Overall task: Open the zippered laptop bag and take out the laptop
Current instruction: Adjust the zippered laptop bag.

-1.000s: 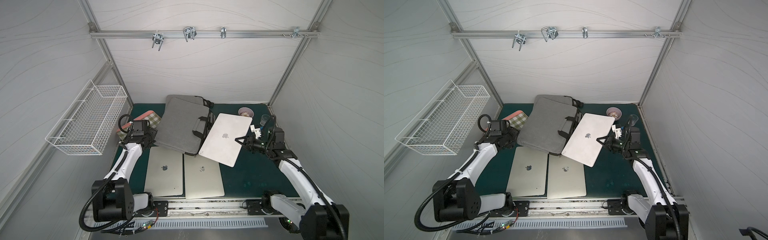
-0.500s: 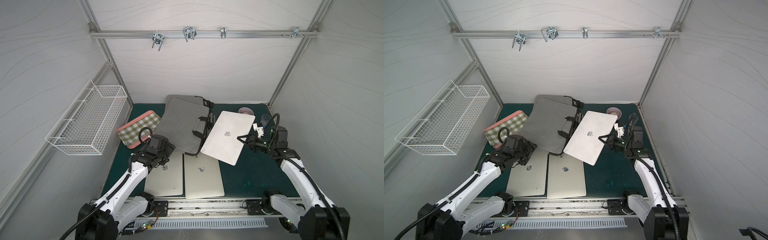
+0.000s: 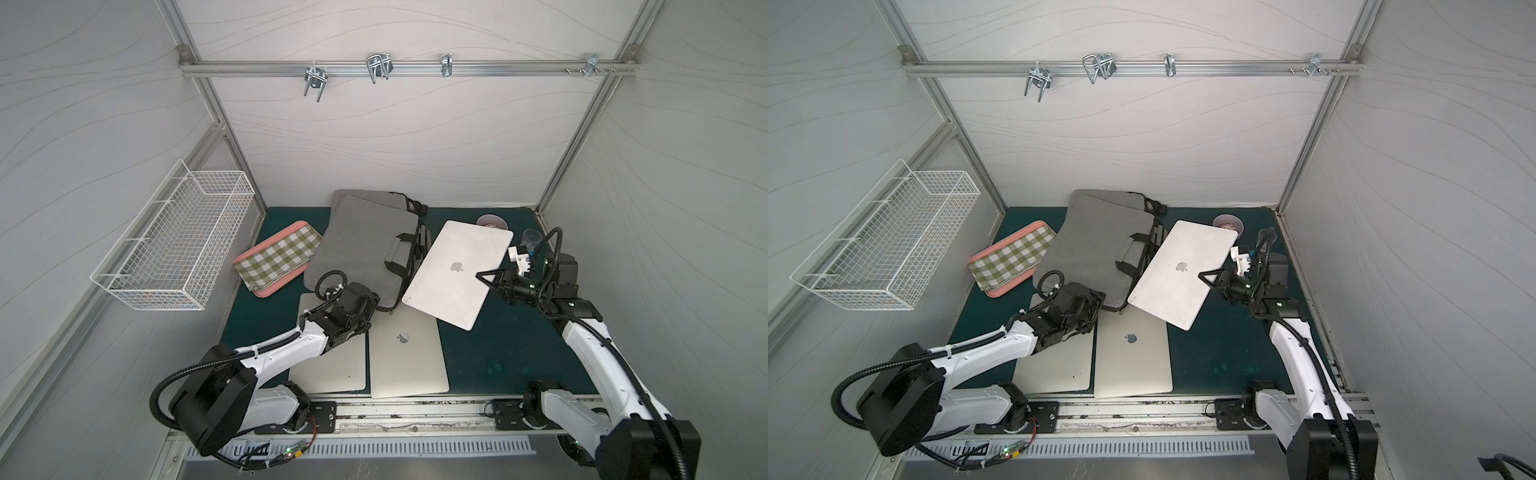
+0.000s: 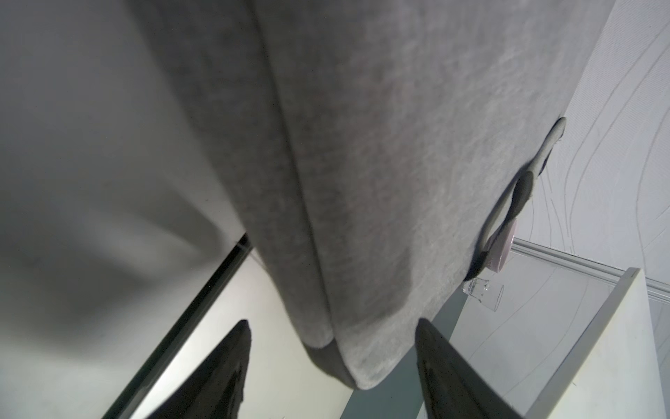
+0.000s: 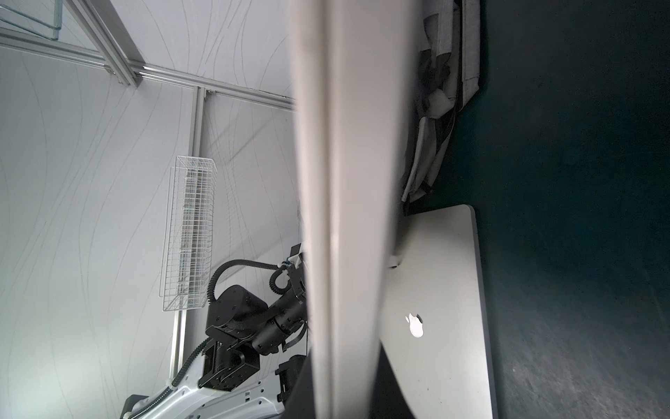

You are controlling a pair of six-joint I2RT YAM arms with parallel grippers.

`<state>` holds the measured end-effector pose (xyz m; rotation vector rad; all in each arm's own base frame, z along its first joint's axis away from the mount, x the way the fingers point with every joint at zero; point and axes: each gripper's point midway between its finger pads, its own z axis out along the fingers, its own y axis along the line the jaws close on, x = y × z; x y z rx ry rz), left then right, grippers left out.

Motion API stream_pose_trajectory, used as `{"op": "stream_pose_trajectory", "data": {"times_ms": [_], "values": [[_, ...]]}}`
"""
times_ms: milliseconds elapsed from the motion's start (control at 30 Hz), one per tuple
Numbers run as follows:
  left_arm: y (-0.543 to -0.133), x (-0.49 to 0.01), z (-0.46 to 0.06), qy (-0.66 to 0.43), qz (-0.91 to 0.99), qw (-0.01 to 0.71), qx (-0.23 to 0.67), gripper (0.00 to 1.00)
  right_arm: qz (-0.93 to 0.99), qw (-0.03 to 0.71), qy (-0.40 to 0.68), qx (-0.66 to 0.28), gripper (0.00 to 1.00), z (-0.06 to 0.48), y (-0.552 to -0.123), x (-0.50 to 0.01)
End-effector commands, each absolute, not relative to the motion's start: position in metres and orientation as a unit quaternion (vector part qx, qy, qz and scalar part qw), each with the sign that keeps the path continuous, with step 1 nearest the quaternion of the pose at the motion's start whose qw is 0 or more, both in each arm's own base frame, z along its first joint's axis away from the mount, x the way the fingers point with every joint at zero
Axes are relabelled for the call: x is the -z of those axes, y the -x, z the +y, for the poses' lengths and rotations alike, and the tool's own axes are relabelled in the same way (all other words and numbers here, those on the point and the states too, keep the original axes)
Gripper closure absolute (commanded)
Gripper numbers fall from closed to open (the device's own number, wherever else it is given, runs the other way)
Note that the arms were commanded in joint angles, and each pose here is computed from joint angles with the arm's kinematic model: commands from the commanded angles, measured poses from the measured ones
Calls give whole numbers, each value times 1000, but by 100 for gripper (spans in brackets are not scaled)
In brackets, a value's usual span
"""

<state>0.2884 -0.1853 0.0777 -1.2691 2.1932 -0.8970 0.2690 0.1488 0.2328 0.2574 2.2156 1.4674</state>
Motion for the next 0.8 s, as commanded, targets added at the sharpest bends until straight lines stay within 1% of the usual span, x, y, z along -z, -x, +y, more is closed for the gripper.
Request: {"op": "stream_pose_trajectory", "data": {"times_ms": [0,67,100,333,400,433,600,767], "values": [[-308,-94,-201,482,751,243,380,36,773,292,-24,-562,100,153,-267,-275],[-311,-91,-206,481,752,240,382,41,773,293,-24,-562,100,153,-268,-276],[-312,-91,-209,483,750,238,384,46,773,294,-24,-562,100,153,-268,-276],[-322,-96,-220,509,717,227,419,88,774,291,-25,-561,100,153,-269,-273],[-328,-102,-221,524,696,228,434,98,773,292,-24,-562,100,153,-269,-273],[-332,-107,-222,531,685,230,443,100,773,292,-23,-562,100,153,-269,-273],[-359,-135,-229,559,612,246,502,100,771,295,-20,-565,100,153,-270,-279],[-389,-149,-243,564,578,254,533,100,768,296,-15,-568,100,154,-269,-284]]}}
